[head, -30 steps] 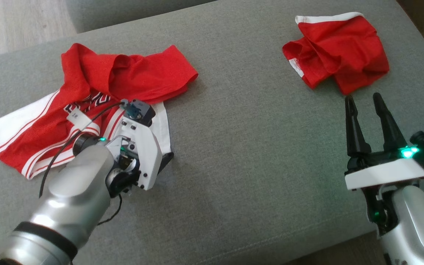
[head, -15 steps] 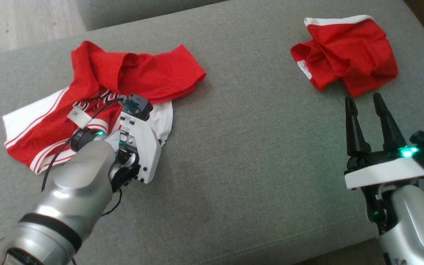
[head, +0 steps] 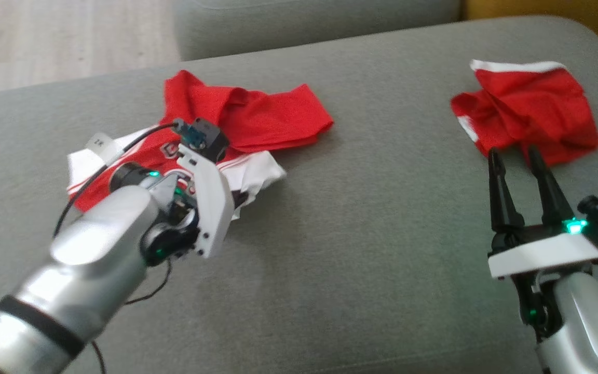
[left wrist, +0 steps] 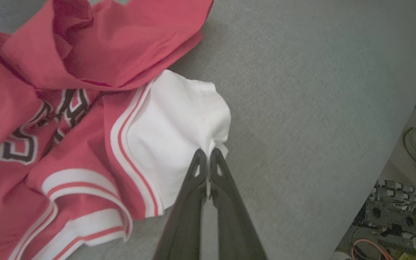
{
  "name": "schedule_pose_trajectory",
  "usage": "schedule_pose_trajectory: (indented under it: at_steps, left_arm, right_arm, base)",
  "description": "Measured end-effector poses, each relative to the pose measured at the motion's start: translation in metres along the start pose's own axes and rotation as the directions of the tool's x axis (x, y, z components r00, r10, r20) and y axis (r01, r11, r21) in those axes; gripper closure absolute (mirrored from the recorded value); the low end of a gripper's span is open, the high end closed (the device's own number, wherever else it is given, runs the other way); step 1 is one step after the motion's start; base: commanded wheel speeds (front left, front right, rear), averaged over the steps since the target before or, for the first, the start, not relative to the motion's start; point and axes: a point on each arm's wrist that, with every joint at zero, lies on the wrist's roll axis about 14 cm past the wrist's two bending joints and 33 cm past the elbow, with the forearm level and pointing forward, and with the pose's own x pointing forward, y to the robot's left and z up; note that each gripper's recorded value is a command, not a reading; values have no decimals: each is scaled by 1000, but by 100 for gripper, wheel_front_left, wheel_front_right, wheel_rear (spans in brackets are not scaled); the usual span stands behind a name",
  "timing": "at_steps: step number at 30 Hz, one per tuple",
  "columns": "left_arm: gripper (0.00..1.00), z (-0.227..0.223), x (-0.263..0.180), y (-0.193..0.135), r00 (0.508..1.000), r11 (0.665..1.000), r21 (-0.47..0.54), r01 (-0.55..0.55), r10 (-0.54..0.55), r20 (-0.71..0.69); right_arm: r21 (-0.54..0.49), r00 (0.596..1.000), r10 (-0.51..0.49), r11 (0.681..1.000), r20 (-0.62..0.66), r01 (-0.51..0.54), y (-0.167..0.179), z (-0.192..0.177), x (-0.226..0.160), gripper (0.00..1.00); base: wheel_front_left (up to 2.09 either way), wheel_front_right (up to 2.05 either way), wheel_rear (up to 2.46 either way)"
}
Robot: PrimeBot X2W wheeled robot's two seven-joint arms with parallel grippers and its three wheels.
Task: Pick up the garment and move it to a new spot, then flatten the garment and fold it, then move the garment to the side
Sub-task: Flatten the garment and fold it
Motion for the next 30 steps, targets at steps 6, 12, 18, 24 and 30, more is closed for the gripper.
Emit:
schedule_pose_trajectory:
  at_steps: [6, 12, 18, 24, 30]
  left_arm:
    - [100, -27, -44, 17, 996, 999, 21, -34, 35, -83]
    - [100, -100, -77, 16, 969, 996, -53, -70, 56, -240]
    - [100, -148, -86, -14, 953, 984, -167, -58, 4, -303]
    - [100, -183, -97, -14, 925, 970, -216, -110, 20, -379]
    - [0, -178, -90, -14, 951, 955, -263, -136, 52, -303]
  right_arm:
    - [5, 998, 55, 999, -19, -54, 19, -5, 6, 0]
    - [3, 995, 94, 996, -23, -94, 33, -5, 9, 0]
    - [4, 995, 96, 995, -27, -96, 34, -4, 11, 0]
    - [3, 994, 95, 995, -47, -95, 33, -10, 8, 0]
    - [-1, 994, 97, 995, -57, -98, 32, -11, 9, 0]
  base:
    - [0, 0, 0]
    - [0, 0, 0]
    - [0, 0, 0]
    - [0, 0, 0]
    - [0, 0, 0]
